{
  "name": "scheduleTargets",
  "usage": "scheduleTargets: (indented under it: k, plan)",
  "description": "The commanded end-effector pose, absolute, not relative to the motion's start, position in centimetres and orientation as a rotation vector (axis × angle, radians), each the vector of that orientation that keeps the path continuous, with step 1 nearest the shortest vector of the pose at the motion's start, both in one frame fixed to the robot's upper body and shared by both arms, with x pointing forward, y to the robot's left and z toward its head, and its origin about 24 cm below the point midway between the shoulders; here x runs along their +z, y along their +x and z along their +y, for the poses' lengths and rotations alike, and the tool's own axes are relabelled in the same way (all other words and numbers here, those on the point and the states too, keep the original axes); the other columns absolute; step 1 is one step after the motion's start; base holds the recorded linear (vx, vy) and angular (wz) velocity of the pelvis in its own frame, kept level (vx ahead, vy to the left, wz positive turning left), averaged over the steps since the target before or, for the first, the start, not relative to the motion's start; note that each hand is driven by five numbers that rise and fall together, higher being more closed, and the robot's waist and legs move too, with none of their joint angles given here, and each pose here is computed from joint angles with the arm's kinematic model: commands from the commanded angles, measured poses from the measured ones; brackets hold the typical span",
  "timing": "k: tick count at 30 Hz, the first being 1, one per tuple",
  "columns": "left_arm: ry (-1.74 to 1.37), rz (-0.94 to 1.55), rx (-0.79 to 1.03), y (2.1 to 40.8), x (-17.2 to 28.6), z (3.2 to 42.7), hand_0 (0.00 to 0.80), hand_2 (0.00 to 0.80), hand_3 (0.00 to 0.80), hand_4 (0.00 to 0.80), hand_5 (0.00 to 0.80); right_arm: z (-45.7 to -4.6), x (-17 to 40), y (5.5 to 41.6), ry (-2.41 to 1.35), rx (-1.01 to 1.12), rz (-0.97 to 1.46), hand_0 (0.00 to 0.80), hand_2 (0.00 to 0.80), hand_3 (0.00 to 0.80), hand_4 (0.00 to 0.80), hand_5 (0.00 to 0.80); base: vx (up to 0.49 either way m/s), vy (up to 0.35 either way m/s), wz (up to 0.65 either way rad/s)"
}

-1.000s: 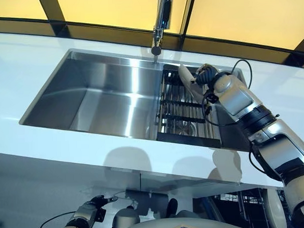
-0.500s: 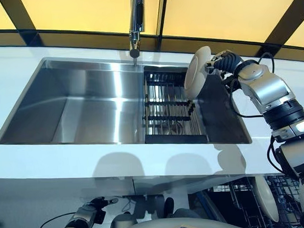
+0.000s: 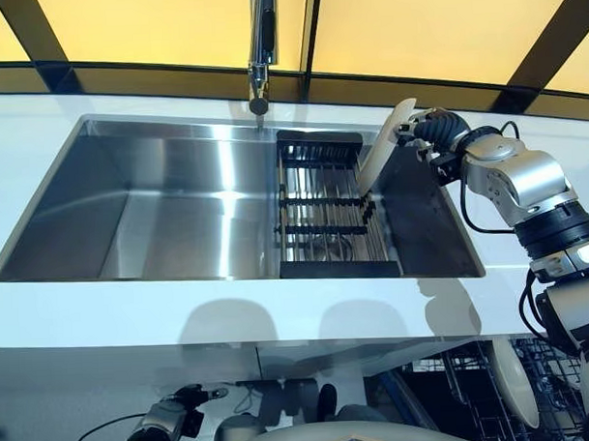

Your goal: Take plates into dishwasher

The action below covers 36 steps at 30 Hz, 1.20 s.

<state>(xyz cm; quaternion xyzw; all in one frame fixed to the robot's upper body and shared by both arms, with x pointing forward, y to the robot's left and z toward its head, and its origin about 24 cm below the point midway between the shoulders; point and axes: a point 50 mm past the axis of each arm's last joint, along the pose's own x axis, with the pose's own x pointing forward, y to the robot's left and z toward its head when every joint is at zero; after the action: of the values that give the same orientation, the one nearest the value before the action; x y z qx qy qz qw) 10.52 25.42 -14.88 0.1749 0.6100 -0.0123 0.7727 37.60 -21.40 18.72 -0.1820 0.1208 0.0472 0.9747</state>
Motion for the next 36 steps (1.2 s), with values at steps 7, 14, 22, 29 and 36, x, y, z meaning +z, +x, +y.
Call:
scheduleTargets:
  k: [7,14,22,29,36]
  plan:
    - [0.479,1.318,-0.079,11.0,-14.8,25.9,0.0,0.0,0.0,0.0,0.0,-21.1,24.7,37.5,-0.251,0.085,-0.026,0.8,0.8,0.8,0.8,0.8,0.0,0.0,0.0]
    - [0.485,1.329,-0.084,10.8,-14.8,26.0,0.0,0.0,0.0,0.0,0.0,-20.9,26.4,37.4,-0.217,0.08,-0.095,0.8,0.8,0.8,0.8,0.8,0.0,0.0,0.0]
    - [0.48,1.339,-0.081,10.5,-14.9,26.0,0.0,0.0,0.0,0.0,0.0,-22.0,28.2,37.2,-0.246,0.021,-0.118,0.8,0.8,0.8,0.8,0.8,0.0,0.0,0.0]
    - [0.485,1.344,-0.066,10.3,-14.9,26.4,0.0,0.0,0.0,0.0,0.0,-24.7,29.2,36.6,-0.357,-0.087,-0.099,0.8,0.8,0.8,0.8,0.8,0.0,0.0,0.0]
    - [0.495,1.34,-0.066,10.2,-14.8,26.8,0.0,0.0,0.0,0.0,0.0,-27.2,30.4,35.8,-0.408,-0.156,-0.085,0.8,0.8,0.8,0.8,0.8,-0.005,-0.003,-0.04]
